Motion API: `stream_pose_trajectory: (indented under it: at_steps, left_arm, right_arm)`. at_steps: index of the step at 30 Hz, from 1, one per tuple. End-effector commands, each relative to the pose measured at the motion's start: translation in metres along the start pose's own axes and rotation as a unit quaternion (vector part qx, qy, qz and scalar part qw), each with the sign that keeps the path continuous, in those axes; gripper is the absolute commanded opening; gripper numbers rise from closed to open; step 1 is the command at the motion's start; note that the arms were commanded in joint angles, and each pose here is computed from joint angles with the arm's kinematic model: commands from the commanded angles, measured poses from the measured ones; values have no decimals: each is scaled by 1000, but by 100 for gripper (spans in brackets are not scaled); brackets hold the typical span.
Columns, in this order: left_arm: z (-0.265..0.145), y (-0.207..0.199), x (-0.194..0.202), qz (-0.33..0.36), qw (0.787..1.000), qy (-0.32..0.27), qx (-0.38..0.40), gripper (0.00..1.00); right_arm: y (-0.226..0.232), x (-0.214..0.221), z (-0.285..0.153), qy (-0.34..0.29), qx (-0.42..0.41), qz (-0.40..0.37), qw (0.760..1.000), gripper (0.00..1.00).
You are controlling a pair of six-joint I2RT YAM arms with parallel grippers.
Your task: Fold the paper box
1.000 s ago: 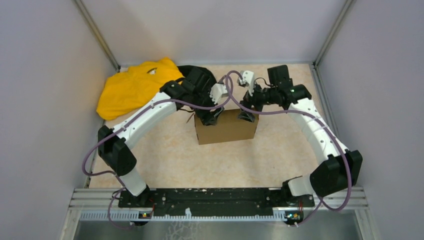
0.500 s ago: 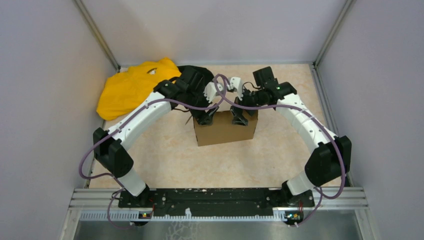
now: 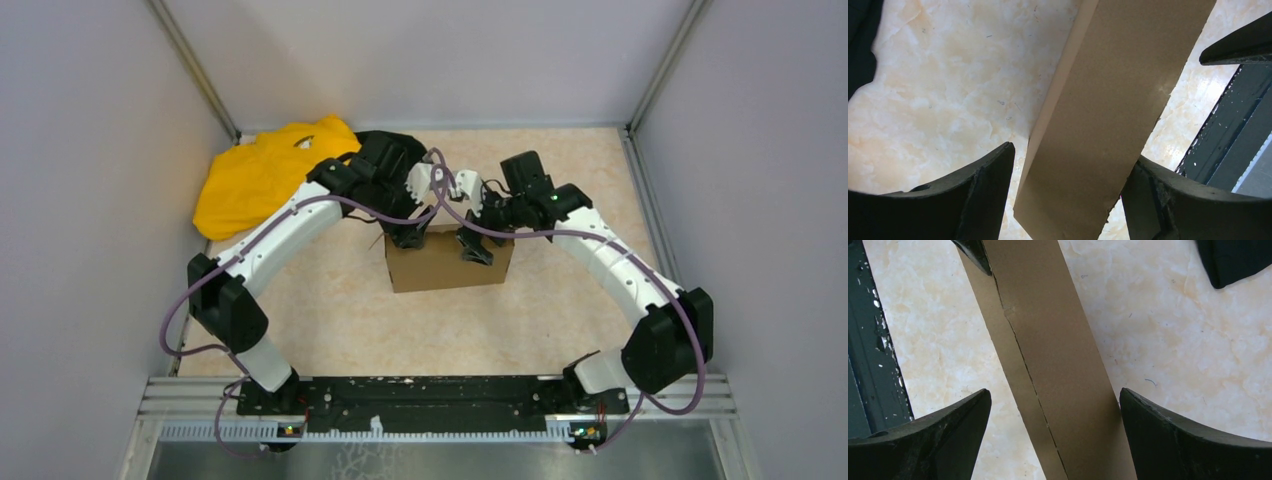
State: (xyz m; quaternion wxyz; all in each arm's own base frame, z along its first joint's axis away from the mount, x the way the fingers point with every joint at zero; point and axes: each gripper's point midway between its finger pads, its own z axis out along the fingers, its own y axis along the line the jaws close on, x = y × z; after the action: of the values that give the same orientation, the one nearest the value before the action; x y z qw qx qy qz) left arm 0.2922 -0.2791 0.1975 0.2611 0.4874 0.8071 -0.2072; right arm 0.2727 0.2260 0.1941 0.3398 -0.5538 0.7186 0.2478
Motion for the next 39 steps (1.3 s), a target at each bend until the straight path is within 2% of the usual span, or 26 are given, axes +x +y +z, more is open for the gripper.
stream_pose_trajectory:
  at_steps: [1, 6, 10, 16, 24, 32, 39]
  left_arm:
    - [-1, 15, -12, -2, 1000, -17, -20, 79]
    - [-10, 19, -23, -4, 999, -33, -26, 79]
    - [-16, 7, -29, -5, 999, -48, 4, 81]
    - [-16, -8, -25, -19, 998, -44, 39, 79]
    - [-25, -14, -21, -45, 997, -52, 36, 82]
    - [-42, -6, -18, -89, 993, -70, -23, 85]
    - [-74, 8, -36, -117, 978, -142, -99, 86]
  right_arm:
    - [13, 6, 2, 18, -3, -5, 1000, 96]
    - [16, 11, 6, 30, -3, -2, 1000, 93]
    - [17, 14, 9, 35, -2, 4, 999, 89]
    - [14, 18, 11, 40, 7, 8, 999, 87]
    - [11, 22, 13, 46, 16, 14, 999, 85]
    - [11, 28, 15, 52, 22, 25, 998, 82]
    - [10, 25, 17, 48, 26, 24, 998, 81]
